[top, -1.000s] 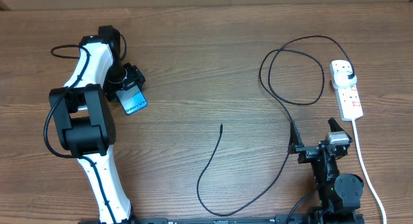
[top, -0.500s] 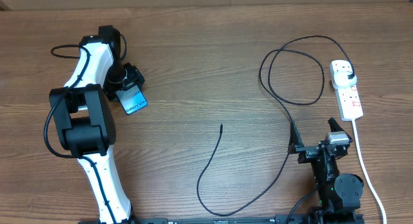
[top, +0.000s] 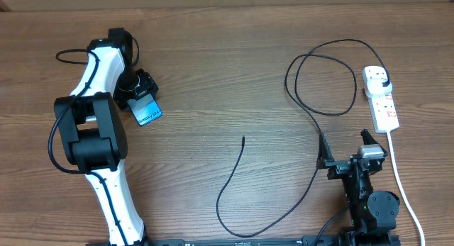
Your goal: Plug charger to phone and switch on socket
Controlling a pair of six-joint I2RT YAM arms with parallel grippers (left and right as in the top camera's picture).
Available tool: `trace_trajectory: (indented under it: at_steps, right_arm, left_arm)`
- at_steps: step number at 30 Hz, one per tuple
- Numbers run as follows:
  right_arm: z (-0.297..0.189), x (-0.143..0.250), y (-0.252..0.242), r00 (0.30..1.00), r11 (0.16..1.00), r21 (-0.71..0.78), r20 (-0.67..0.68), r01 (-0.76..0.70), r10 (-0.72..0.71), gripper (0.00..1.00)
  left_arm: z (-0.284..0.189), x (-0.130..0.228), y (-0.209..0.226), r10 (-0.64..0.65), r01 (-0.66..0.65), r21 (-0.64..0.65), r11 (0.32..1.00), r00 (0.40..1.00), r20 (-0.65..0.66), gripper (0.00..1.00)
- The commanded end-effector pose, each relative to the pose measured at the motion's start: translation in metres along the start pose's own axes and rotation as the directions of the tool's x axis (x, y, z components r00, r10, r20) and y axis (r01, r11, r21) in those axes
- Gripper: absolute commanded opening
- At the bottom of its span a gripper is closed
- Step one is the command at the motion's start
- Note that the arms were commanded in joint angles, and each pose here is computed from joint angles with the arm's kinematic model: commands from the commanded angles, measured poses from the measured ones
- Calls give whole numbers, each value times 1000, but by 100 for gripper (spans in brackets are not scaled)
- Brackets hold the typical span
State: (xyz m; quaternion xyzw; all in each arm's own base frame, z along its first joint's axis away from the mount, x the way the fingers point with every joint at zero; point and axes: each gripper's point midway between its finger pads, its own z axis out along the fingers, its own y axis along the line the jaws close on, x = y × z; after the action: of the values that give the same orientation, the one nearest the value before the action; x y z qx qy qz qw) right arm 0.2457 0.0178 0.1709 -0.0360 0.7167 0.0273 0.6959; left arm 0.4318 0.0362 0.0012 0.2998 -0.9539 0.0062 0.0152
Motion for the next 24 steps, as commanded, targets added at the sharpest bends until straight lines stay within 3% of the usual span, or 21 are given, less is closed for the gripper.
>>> trace_trajectory:
  at_steps: [1,6,9,10,11,24]
  right_arm:
    - [0,1,-1,1000,1000,8,6,5,-5,100]
    - [0,1,-1,1000,1000,8,6,5,-5,100]
    - [0,1,-1,1000,1000,8,6,5,-5,100]
    - [0,1,-1,1000,1000,8,6,5,-5,100]
    - [0,1,-1,1000,1000,8,6,5,-5,100]
    - [0,1,-1,1000,1000,8,6,5,-5,100]
  left_arm:
    - [16,6,-1,4,-4,-15,1000,999,-35,56]
    - [16,6,-1,4,-4,-14,1000,999,-33,43]
    - [16,5,-1,4,-4,-13,1000,1000,-31,21]
    - [15,5,-1,4,-4,-12,1000,1000,-30,9]
    - [15,4,-2,4,-4,-12,1000,1000,-29,4]
    - [3,-1,-6,5,-5,6,1000,1000,-6,4]
